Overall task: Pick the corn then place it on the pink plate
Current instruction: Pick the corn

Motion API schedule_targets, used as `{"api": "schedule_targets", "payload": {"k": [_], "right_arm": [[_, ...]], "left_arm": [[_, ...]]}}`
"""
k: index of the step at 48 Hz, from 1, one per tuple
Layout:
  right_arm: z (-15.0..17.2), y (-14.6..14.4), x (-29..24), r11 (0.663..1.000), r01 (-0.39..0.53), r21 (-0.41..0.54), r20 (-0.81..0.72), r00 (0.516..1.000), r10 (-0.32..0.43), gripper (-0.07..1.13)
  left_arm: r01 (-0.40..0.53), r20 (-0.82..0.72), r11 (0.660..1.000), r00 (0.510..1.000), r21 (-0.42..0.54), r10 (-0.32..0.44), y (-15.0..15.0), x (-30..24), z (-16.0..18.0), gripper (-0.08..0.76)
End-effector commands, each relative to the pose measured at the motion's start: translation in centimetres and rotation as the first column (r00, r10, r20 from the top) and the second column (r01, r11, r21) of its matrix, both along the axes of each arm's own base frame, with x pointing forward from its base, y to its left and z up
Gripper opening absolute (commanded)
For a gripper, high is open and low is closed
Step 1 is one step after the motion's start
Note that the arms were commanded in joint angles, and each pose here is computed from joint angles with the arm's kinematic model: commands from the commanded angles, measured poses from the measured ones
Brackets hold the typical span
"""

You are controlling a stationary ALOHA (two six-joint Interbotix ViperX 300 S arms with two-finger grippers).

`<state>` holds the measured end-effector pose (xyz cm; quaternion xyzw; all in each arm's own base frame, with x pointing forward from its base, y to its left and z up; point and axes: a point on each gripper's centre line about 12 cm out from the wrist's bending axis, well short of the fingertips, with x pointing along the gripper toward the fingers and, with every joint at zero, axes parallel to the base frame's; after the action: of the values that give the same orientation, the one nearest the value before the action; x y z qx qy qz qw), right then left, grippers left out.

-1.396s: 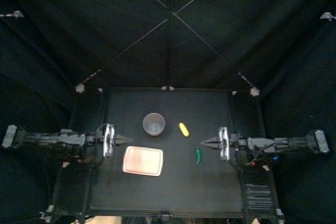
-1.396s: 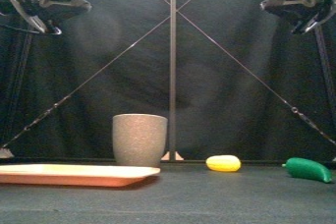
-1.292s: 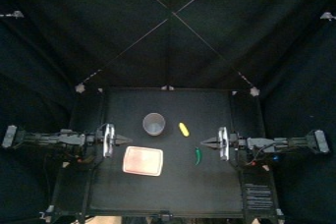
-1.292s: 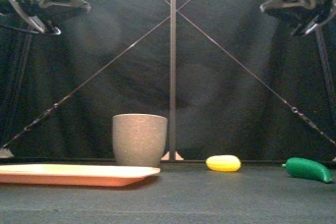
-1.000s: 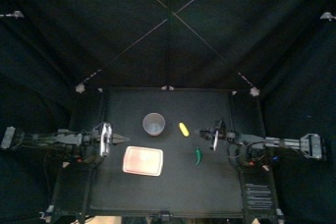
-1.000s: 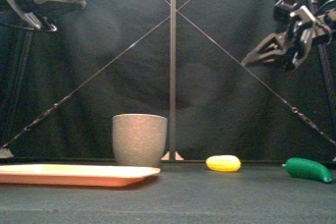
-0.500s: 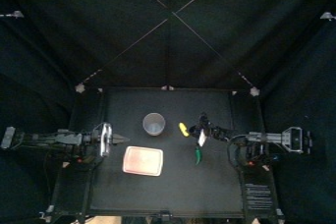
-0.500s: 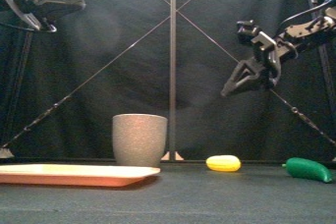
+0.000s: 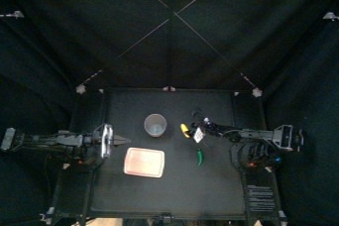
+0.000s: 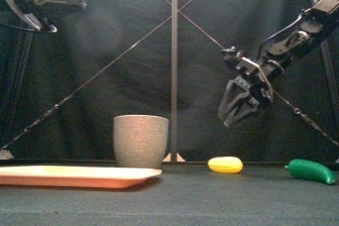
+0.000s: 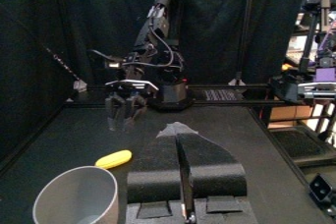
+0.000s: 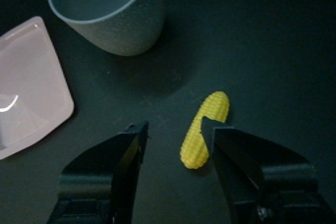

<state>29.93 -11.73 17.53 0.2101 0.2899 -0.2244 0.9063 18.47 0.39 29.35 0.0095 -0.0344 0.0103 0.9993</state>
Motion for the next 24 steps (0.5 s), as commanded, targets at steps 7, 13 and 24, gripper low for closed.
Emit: {"api": "schedule_targets", "payload": {"k": [7, 13, 24], "right_arm": [[-0.9, -1.2, 1.0, 0.999, 0.017, 0.049, -0.076, 0.997, -0.014, 0.84], [-1.6, -1.5, 1.2, 0.997, 0.019, 0.069, -0.112, 0.994, -0.012, 0.84], [-4.3, -2.0, 1.7, 0.993, 0.031, 0.117, -0.208, 0.978, -0.006, 0.84]], "left_arm": [[-0.001, 0.029, 1.000, 1.000, 0.004, 0.001, 0.0, 0.1, 1.3, -0.026], [-0.001, 0.028, 1.000, 1.000, 0.004, 0.001, 0.0, 0.1, 1.2, -0.026], [-0.001, 0.029, 1.000, 1.000, 0.005, 0.001, 0.0, 0.1, 1.3, -0.026]]}}
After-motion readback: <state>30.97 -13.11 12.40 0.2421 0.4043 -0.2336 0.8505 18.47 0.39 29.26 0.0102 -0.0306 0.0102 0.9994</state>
